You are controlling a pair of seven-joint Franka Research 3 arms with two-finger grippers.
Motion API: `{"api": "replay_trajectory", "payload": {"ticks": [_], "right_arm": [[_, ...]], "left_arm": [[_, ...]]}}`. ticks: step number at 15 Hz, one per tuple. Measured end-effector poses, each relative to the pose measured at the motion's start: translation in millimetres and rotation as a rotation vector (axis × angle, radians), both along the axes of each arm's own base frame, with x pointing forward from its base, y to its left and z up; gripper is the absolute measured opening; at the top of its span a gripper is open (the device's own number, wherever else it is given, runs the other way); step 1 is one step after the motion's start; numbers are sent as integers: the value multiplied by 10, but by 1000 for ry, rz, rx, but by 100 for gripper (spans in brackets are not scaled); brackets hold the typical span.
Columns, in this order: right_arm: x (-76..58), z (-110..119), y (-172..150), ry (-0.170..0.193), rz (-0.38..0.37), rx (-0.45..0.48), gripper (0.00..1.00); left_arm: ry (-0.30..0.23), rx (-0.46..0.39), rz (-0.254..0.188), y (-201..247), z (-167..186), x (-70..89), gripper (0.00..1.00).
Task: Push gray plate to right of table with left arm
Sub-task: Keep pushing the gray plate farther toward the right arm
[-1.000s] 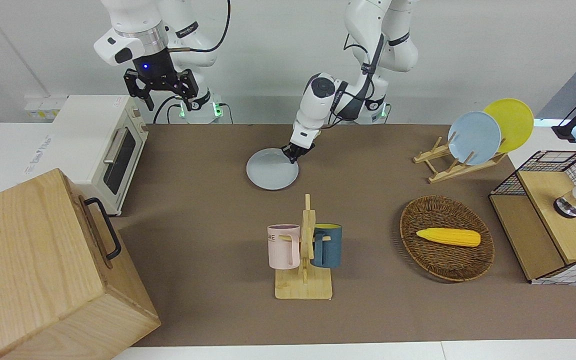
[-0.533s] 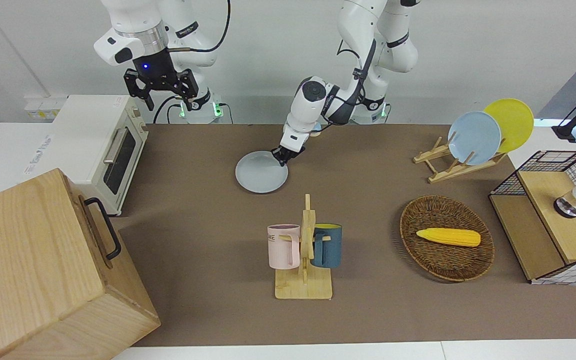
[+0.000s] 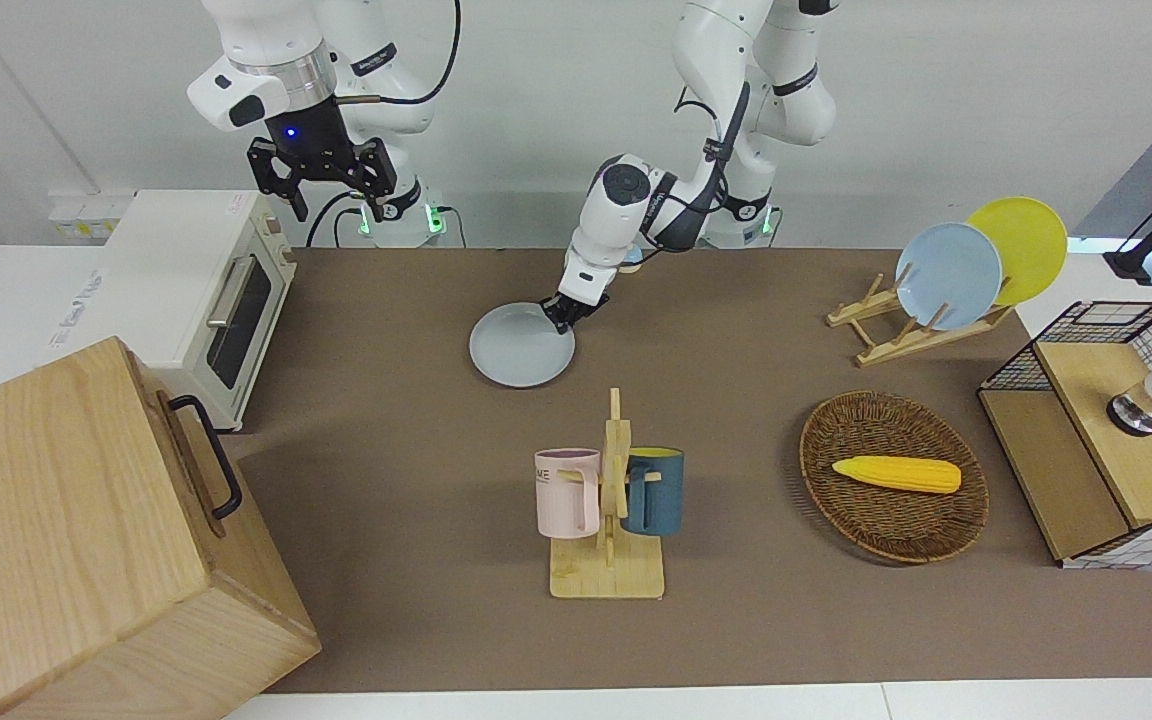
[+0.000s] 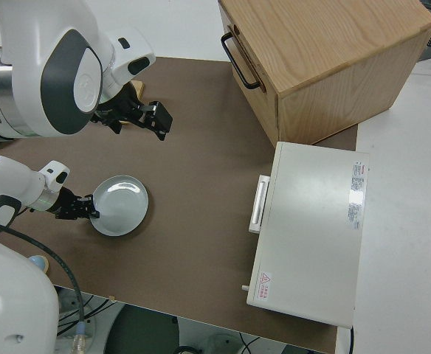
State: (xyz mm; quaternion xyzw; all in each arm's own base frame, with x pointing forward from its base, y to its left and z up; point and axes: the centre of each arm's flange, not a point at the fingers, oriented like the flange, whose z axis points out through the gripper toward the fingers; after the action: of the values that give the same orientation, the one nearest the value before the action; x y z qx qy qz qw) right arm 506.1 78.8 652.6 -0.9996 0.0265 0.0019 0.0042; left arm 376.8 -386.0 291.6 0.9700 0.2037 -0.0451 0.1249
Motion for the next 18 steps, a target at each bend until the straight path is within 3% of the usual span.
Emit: {"api": "replay_trajectory", "payload": {"ticks": [3,5,6,8,13,18], "right_arm": [[0,0,0,0,0,0,100],[0,0,0,0,0,0,100],[0,0,0,0,0,0,100],[0,0,0,0,0,0,100],[0,0,0,0,0,0,100],[0,0,0,0,0,0,100]], "left_arm": [[9,-2,34,-47,-45,6,37],[14,-4,51,-89,-66,19,43],[14,-6,56,-106,-61,28,52],[16,-9,64,-129,-45,34,56],[37,-5,65,-150,63,59,98],[122,24,56,-45,561,287,100]]}}
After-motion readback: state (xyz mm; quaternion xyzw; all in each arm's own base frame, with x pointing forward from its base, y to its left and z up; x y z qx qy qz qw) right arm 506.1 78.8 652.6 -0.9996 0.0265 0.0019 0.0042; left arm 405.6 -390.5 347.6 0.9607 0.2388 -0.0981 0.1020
